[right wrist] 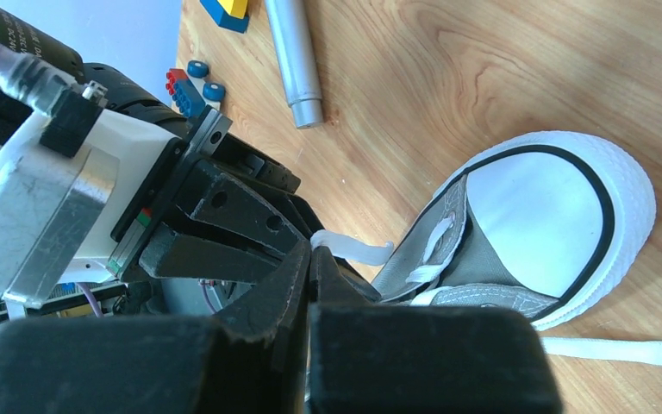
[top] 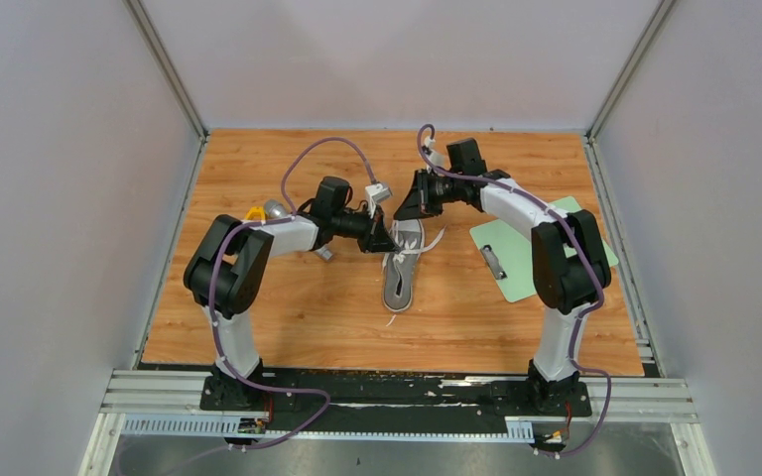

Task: Tie the shoes
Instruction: Wrap the shoelace around the shoelace.

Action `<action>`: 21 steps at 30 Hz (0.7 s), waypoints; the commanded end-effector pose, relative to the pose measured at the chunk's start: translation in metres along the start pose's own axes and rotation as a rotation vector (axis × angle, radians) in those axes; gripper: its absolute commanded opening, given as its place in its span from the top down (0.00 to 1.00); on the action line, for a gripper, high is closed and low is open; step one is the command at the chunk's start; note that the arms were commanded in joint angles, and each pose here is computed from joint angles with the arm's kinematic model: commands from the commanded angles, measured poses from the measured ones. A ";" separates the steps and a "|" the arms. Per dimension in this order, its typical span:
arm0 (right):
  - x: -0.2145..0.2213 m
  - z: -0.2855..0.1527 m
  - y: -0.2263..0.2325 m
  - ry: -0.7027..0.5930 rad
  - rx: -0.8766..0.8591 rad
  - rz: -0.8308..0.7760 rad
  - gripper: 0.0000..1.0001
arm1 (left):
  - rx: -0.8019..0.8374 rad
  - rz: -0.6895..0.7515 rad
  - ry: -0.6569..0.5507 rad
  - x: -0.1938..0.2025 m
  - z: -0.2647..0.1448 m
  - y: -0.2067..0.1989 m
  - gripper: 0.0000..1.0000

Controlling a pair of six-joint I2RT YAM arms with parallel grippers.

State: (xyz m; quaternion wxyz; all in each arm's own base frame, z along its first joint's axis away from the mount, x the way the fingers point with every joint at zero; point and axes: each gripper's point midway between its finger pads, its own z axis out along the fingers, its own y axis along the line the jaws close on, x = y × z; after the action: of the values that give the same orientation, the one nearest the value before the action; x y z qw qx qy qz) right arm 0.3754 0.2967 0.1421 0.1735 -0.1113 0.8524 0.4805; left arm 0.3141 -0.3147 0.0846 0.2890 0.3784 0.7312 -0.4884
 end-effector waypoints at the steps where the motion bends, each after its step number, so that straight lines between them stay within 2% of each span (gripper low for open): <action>1: -0.014 -0.015 0.020 -0.057 -0.044 -0.086 1.00 | 0.008 -0.059 -0.050 -0.016 0.000 0.004 0.95; 2: -0.013 -0.014 0.020 -0.056 -0.043 -0.083 1.00 | 0.006 -0.063 -0.054 -0.017 0.000 0.004 0.87; 4: -0.012 -0.015 0.020 -0.052 -0.044 -0.082 1.00 | 0.009 -0.072 -0.063 -0.020 0.000 0.003 0.82; 10: -0.014 -0.016 0.022 -0.058 -0.047 -0.086 1.00 | -0.020 -0.105 -0.057 -0.016 0.001 0.009 0.84; 11: -0.015 -0.017 0.024 -0.058 -0.052 -0.089 1.00 | -0.028 -0.103 -0.054 -0.015 0.001 0.010 0.75; 13: -0.016 -0.018 0.027 -0.058 -0.064 -0.099 1.00 | -0.049 -0.095 -0.043 -0.014 -0.001 0.012 0.64; 15: -0.017 -0.020 0.030 -0.063 -0.067 -0.111 1.00 | -0.049 -0.103 -0.022 -0.013 -0.011 0.010 0.57; 21: -0.011 -0.023 0.026 -0.056 -0.065 -0.102 1.00 | -0.095 -0.003 -0.003 -0.023 -0.057 0.002 0.44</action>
State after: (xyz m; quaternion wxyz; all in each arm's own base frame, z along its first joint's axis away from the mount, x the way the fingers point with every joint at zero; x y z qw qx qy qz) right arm 0.3713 0.2942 0.1478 0.1784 -0.1225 0.8459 0.4875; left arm 0.3221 -0.2913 0.0818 0.2590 0.3228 0.7717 -0.4829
